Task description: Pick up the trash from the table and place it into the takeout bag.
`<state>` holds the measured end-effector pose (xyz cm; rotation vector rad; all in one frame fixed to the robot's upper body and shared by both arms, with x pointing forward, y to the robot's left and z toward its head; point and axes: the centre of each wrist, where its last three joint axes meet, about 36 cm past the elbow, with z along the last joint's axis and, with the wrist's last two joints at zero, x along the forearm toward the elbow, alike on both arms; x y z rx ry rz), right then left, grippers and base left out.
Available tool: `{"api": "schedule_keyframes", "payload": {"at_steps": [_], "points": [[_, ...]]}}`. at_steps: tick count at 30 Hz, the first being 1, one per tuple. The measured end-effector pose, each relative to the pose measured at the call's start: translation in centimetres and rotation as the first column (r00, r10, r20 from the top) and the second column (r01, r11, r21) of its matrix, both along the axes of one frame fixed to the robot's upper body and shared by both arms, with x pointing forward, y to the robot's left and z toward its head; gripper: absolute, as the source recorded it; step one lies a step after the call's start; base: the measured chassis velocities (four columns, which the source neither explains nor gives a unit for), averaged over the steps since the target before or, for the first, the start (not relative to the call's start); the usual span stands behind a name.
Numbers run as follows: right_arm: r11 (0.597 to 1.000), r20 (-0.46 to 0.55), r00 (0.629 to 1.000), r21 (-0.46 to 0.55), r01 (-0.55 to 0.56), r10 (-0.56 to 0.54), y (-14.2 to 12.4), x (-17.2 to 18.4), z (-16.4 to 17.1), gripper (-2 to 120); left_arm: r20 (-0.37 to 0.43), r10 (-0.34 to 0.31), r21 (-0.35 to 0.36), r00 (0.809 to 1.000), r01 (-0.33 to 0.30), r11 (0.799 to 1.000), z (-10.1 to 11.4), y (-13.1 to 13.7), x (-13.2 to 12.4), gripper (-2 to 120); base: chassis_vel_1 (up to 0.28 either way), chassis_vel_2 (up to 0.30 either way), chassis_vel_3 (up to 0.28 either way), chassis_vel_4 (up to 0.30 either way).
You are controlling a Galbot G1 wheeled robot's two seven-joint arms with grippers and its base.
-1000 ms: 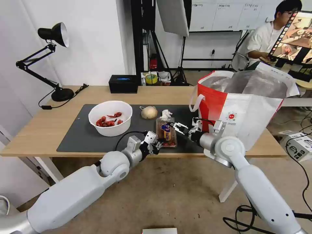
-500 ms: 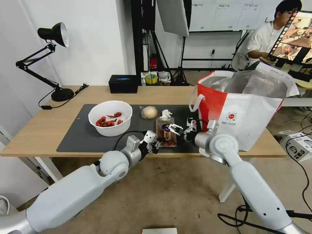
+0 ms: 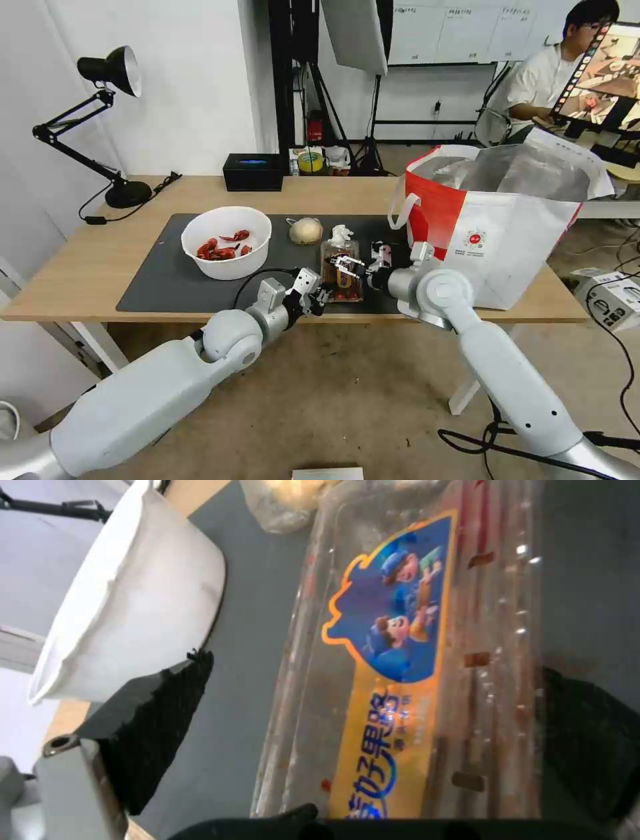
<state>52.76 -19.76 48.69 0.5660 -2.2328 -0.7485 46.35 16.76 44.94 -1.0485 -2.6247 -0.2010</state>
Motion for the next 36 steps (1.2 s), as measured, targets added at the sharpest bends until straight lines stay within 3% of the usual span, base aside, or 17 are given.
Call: {"api": "schedule_keyframes", "payload": {"at_steps": [3,7,15,16,18,27,30,36], "points": [[1.0,-0.002,1.0,0.005,-0.011,0.011,0.2,0.0,0.0,100,0.001,0.0,0.001,1.0,0.0,1.0,0.0,0.0,0.0,0,0.0,0.0,0.0,0.0],[1.0,-0.005,1.0,0.003,-0.017,0.017,0.4,0.1,-0.1,91,0.002,-0.001,-0.002,1.0,0.001,1.0,0.1,0.0,-0.1,0,0.0,0.0,0.0,0.0],[1.0,-0.017,1.0,-0.012,-0.005,0.005,0.0,0.3,-0.6,57,0.002,0.004,-0.007,1.0,-0.004,1.0,0.1,0.1,0.0,0,0.0,0.0,0.0,0.0],[1.0,-0.017,1.0,-0.012,-0.005,0.005,0.0,0.3,-0.6,57,0.002,0.004,-0.007,1.0,-0.004,1.0,0.1,0.1,0.0,0,0.0,0.0,0.0,0.0],[1.0,-0.017,1.0,-0.017,0.002,-0.002,-0.1,0.5,-0.5,45,0.003,0.005,-0.005,1.0,-0.005,1.0,0.1,0.2,0.0,0,0.0,0.0,0.0,0.0],[1.0,-0.019,1.0,-0.019,0.016,-0.017,-0.3,0.9,-0.6,18,0.005,0.004,-0.003,1.0,-0.004,1.0,0.2,0.6,-0.2,0,0.0,0.0,0.0,0.0],[1.0,-0.019,1.0,-0.011,0.022,-0.022,-0.1,1.0,-0.7,2,0.003,0.008,-0.005,1.0,-0.008,1.0,0.2,1.0,-0.5,0,0.0,0.0,0.0,0.0],[1.0,-0.021,0.999,-0.006,0.027,-0.027,0.0,0.9,-0.9,0,0.009,0.019,-0.012,1.0,-0.019,1.0,0.2,1.7,-0.8,0,0.0,0.0,0.0,0.0]]}}
